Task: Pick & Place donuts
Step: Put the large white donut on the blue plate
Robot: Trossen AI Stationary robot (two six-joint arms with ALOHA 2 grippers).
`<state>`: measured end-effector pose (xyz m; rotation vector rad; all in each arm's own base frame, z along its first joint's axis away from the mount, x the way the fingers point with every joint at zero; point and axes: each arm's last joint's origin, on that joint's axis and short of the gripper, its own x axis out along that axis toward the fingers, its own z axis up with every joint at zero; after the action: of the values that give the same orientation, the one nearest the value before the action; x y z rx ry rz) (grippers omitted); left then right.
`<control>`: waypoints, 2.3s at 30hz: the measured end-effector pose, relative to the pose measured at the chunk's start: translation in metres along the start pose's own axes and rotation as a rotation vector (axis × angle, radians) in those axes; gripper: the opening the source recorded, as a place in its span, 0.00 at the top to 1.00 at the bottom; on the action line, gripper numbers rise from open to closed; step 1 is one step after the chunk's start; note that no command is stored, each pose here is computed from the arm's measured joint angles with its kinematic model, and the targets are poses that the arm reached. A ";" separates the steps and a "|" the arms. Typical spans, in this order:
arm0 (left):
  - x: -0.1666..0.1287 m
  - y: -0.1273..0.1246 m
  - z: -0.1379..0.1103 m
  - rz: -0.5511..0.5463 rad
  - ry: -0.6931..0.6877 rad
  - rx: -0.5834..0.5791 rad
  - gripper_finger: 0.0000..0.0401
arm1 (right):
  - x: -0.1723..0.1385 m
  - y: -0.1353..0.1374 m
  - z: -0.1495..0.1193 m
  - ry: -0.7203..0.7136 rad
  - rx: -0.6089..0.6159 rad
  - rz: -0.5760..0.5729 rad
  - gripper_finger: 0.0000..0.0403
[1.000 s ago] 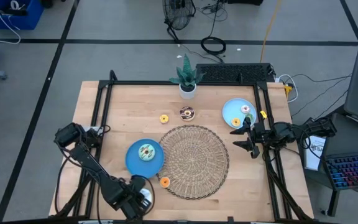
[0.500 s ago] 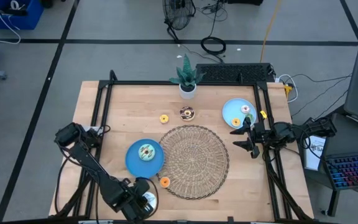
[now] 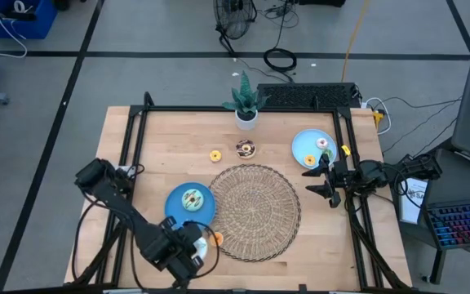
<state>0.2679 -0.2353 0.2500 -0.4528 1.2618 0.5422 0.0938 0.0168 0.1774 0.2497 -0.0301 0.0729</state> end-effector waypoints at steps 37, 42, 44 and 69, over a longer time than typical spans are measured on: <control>0.003 0.165 0.006 -0.159 -0.132 -0.285 0.72 | 0.000 0.000 0.000 0.000 0.000 0.000 0.46; 0.021 0.181 -0.002 -0.117 -0.074 -0.410 0.72 | 0.000 0.000 0.000 0.000 0.000 0.000 0.46; 0.027 0.184 -0.003 -0.102 -0.058 -0.440 0.72 | 0.000 0.000 0.000 0.000 0.000 0.000 0.46; 0.068 0.189 -0.016 -0.174 0.058 -0.496 0.72 | 0.000 0.000 0.000 0.000 0.000 0.000 0.46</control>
<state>0.1547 -0.0861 0.1761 -0.9899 1.1243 0.6977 0.0938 0.0168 0.1774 0.2499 -0.0303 0.0731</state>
